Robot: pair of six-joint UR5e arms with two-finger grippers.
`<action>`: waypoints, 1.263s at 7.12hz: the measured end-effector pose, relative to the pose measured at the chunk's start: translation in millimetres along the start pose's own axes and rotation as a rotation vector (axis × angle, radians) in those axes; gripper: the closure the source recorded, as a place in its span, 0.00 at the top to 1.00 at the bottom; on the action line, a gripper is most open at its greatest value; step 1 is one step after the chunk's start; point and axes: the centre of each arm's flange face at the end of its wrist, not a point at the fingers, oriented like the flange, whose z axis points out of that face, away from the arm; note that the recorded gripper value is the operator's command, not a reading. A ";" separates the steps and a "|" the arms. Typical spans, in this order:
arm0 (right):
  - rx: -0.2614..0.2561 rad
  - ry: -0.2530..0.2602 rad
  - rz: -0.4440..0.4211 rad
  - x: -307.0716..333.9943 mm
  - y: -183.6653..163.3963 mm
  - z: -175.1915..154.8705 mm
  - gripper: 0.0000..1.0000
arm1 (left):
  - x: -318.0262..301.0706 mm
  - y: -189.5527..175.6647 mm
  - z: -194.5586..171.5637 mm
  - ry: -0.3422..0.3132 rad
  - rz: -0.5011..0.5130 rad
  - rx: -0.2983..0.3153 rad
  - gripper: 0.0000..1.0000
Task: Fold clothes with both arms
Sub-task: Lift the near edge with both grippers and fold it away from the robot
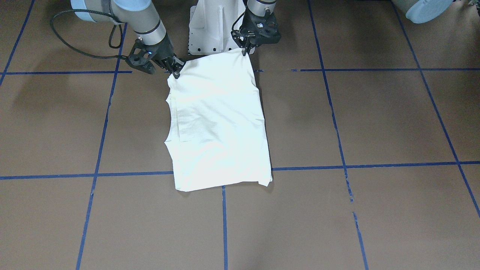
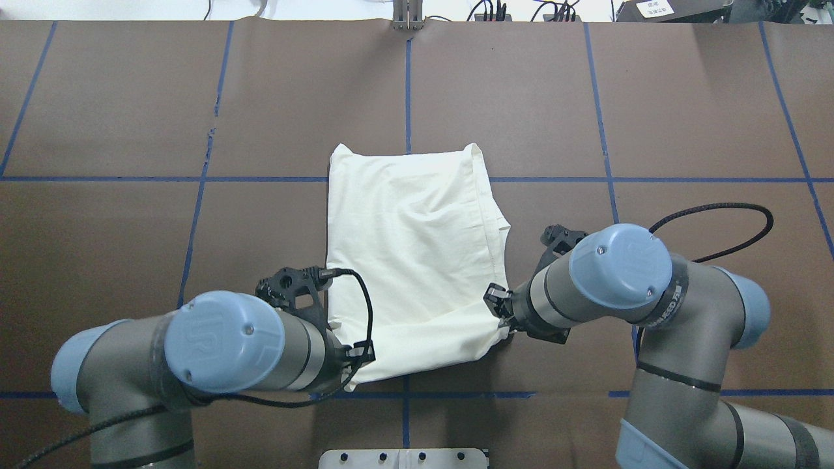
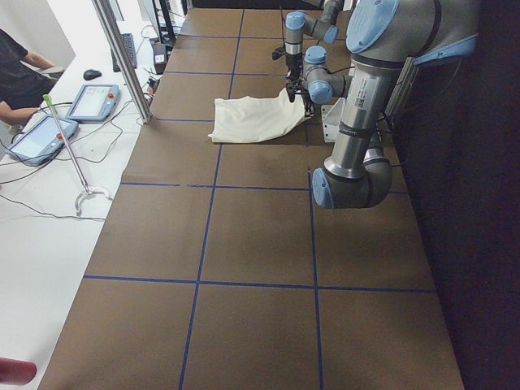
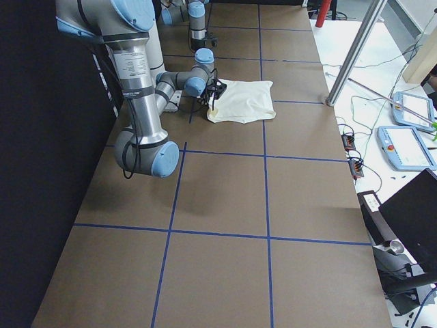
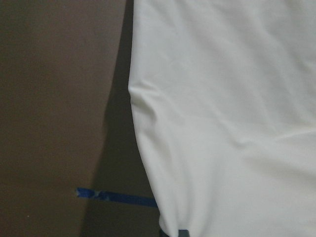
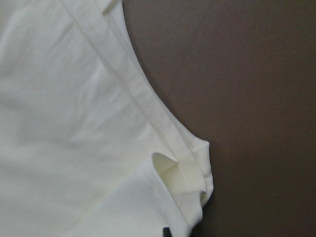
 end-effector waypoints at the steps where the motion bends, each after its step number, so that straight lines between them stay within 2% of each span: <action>1: 0.025 -0.019 0.013 -13.7 -26.3 -9.6 0.00 | 1.9 -34.6 -9.6 0.012 0.012 0.046 0.00; 3: 0.045 -0.044 0.055 -54.6 -80.9 -22.9 0.00 | 11.4 -119.3 -6.5 0.034 0.024 0.103 0.00; 5: 0.061 -0.045 0.089 -100.1 -134.2 -27.3 0.00 | 16.7 -195.5 7.9 0.058 0.031 0.150 0.00; 7: 0.072 -0.048 0.118 -143.8 -190.1 -16.1 0.00 | 19.6 -245.5 -0.7 0.063 0.051 0.205 0.00; 9: 0.074 -0.057 0.132 -155.4 -236.5 10.0 0.00 | 31.9 -278.6 14.2 0.072 0.068 0.231 0.00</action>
